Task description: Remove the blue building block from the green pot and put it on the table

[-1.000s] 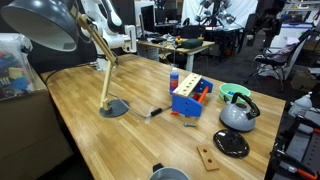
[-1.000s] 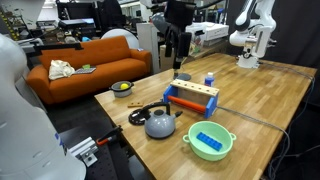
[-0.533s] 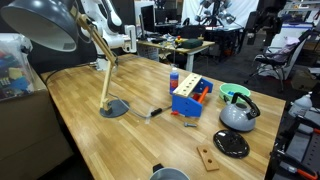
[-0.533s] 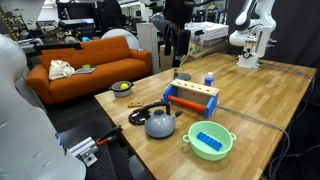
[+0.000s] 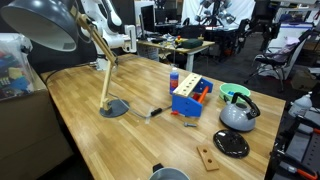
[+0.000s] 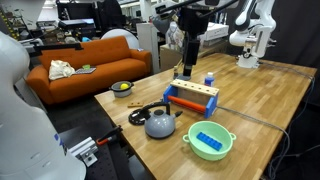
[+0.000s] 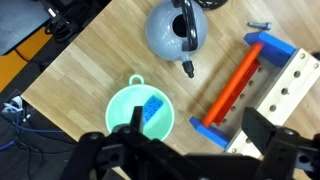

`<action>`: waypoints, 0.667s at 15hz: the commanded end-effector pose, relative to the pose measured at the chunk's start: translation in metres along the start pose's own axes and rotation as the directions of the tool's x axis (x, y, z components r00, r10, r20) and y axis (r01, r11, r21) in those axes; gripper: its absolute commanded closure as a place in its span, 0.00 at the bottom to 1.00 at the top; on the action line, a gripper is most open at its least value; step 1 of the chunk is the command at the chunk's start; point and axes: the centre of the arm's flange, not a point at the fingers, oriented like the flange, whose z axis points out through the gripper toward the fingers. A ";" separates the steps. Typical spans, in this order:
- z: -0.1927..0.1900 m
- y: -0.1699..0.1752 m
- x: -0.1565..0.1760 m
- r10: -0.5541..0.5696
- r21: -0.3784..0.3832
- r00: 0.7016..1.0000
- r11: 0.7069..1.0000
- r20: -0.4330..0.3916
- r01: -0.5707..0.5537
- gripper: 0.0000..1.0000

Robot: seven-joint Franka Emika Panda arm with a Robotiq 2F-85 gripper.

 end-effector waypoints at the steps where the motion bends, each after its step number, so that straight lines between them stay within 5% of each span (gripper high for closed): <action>1: 0.016 0.006 0.031 0.202 -0.006 0.979 0.979 -0.025 -0.203 0.00; 4: 0.036 0.017 0.049 0.321 0.002 0.945 0.947 -0.064 -0.321 0.00; 5: 0.032 0.019 0.037 0.271 0.001 0.962 0.963 -0.033 -0.271 0.00; 10: 0.037 0.018 0.046 0.308 0.009 0.950 0.951 -0.049 -0.308 0.00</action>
